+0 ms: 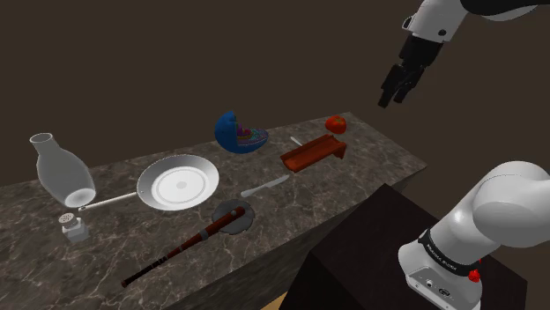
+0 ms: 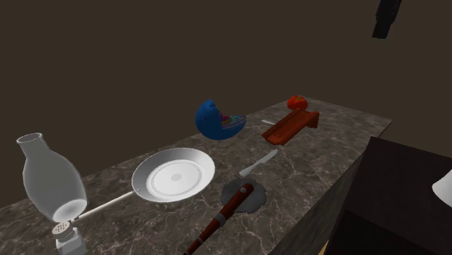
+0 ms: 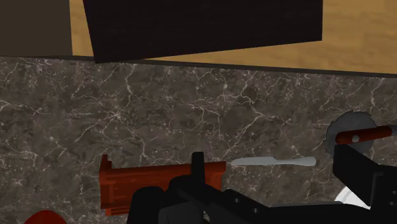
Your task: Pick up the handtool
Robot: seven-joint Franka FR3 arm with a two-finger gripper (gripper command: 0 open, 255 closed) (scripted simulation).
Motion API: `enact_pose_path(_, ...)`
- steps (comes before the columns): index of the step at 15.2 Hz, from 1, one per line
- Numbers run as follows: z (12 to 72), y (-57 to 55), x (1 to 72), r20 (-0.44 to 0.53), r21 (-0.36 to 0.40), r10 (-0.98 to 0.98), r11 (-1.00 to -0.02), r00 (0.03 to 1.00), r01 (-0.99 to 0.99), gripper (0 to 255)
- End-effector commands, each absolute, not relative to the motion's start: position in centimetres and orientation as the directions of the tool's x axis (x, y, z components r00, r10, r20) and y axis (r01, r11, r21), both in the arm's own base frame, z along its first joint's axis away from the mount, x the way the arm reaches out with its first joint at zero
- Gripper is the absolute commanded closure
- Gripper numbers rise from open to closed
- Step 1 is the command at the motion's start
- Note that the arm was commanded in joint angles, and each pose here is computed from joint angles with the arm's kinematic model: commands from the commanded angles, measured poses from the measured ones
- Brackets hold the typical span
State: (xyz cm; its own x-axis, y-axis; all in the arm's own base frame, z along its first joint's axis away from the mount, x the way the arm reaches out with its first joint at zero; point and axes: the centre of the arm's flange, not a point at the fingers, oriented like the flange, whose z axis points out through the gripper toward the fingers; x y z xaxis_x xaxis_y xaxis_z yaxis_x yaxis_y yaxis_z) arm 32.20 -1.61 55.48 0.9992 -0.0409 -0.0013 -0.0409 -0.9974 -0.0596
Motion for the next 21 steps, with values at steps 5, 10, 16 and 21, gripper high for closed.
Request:
enact_pose_path(5, 52.9, 3.0, 30.8, -0.004, -0.045, -0.152, -0.987, 0.988, -0.152, 0)
enact_pose_path(10, 49.6, 8.9, 29.7, -0.005, -0.028, -0.288, -0.957, 0.958, -0.288, 0)
enact_pose_path(16, 45.4, 15.9, 29.5, -0.004, -0.006, -0.443, -0.896, 0.896, -0.443, 0)
enact_pose_path(21, 41.9, 21.7, 30.3, 0.001, 0.012, -0.564, -0.826, 0.826, -0.564, 0)
